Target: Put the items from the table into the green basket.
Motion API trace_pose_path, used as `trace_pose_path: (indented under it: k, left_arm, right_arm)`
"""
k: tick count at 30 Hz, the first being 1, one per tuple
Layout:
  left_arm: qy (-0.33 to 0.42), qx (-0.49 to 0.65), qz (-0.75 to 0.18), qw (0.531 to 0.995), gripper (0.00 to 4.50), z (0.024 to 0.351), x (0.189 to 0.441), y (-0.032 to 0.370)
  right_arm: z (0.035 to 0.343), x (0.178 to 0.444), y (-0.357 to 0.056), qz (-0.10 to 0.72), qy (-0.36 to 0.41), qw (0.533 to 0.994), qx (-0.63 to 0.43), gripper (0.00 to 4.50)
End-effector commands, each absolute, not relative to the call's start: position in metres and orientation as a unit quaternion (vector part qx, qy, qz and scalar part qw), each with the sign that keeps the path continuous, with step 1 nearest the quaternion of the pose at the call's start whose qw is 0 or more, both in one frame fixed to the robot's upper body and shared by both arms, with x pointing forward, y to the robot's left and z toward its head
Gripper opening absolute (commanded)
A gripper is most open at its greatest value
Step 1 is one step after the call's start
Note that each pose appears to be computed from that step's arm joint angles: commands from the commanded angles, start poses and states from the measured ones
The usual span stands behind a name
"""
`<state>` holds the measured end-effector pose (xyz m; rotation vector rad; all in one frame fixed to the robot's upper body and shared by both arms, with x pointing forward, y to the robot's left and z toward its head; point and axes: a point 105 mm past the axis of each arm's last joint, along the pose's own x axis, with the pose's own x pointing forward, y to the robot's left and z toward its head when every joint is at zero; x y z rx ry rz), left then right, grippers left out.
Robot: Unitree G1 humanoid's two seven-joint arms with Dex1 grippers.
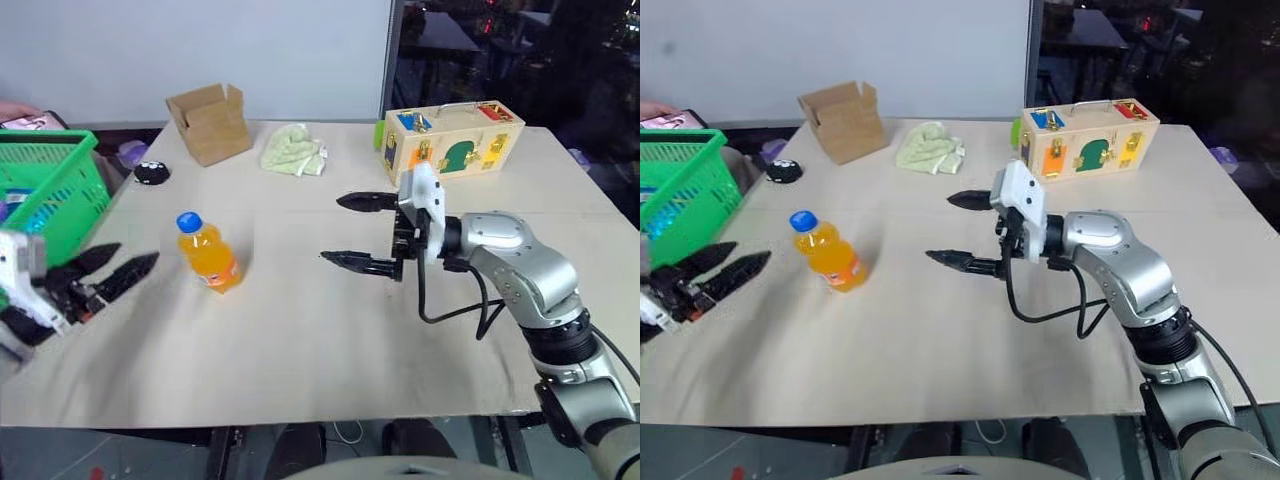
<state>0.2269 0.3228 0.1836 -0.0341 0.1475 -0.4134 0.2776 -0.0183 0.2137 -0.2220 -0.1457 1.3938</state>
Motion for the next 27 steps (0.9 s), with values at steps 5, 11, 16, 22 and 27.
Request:
trace_pose_path:
  k: [5,11,16,22,27]
  left_arm:
    - [0.107,0.049,-0.231,0.966,4.41,0.146,0.231,0.276]
    - [0.112,0.076,-0.171,0.976,4.41,0.12,0.251,0.278]
    - [0.099,0.062,-0.15,0.982,4.41,0.119,0.262,0.279]
    - [0.095,0.067,-0.146,0.982,4.41,0.12,0.278,0.28]
    - [0.098,0.074,-0.153,0.981,4.41,0.115,0.293,0.275]
  right_arm:
    - [0.21,0.273,-0.043,0.617,-0.064,0.771,-0.144,4.5]
    - [0.209,0.274,-0.058,0.588,-0.054,0.793,-0.15,4.5]
    - [0.206,0.268,-0.062,0.577,-0.048,0.803,-0.139,4.5]
    - [0.201,0.265,-0.068,0.568,-0.039,0.81,-0.138,4.5]
    - [0.199,0.262,-0.072,0.565,-0.035,0.811,-0.144,4.5]
